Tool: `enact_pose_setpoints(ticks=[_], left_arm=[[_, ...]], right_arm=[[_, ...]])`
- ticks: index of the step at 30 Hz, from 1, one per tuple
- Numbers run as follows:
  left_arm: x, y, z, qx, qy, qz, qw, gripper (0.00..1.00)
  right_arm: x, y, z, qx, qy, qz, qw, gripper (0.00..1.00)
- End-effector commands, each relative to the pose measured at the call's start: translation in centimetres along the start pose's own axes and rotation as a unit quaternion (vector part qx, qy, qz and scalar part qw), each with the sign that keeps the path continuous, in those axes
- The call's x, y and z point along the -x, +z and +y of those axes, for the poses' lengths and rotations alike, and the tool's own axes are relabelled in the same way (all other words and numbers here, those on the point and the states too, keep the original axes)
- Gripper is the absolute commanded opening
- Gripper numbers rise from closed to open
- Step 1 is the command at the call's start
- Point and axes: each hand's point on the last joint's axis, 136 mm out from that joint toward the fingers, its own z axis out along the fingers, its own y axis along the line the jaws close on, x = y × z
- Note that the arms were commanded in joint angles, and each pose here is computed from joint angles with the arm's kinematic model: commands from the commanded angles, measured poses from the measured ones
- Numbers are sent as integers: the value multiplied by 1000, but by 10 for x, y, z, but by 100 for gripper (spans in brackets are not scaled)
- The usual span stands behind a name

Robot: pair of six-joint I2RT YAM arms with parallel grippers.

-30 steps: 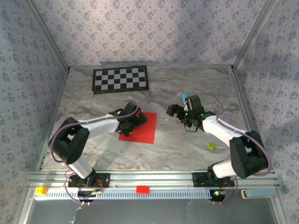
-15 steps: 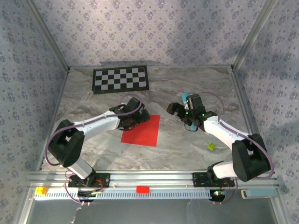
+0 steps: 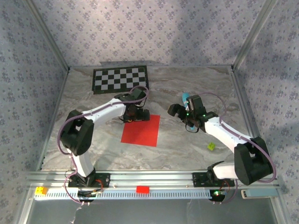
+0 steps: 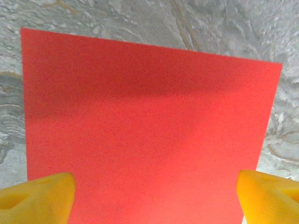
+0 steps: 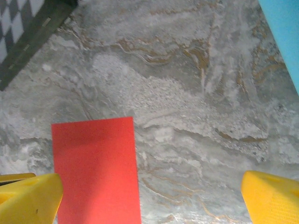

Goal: Fold a paper plane with a square sheet of paper (pick it up from the middle)
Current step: First fold the square sheet of paper in half at the center of the table.

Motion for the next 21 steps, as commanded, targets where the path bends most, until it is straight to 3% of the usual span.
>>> enact_pose_setpoints(ticks=[1,7,21], left_arm=[[-14,3,-1,24,37,41,998,88],[-14,9,-9,53,66,55,995,88],[-15,20,-10,67,63,73,993,89]], right_arm=[[-7,2,-3,-12,7,33,999,100],[-10,5,3,1,3,50,999,100],[-18,17,3,10,4,85,996,100]])
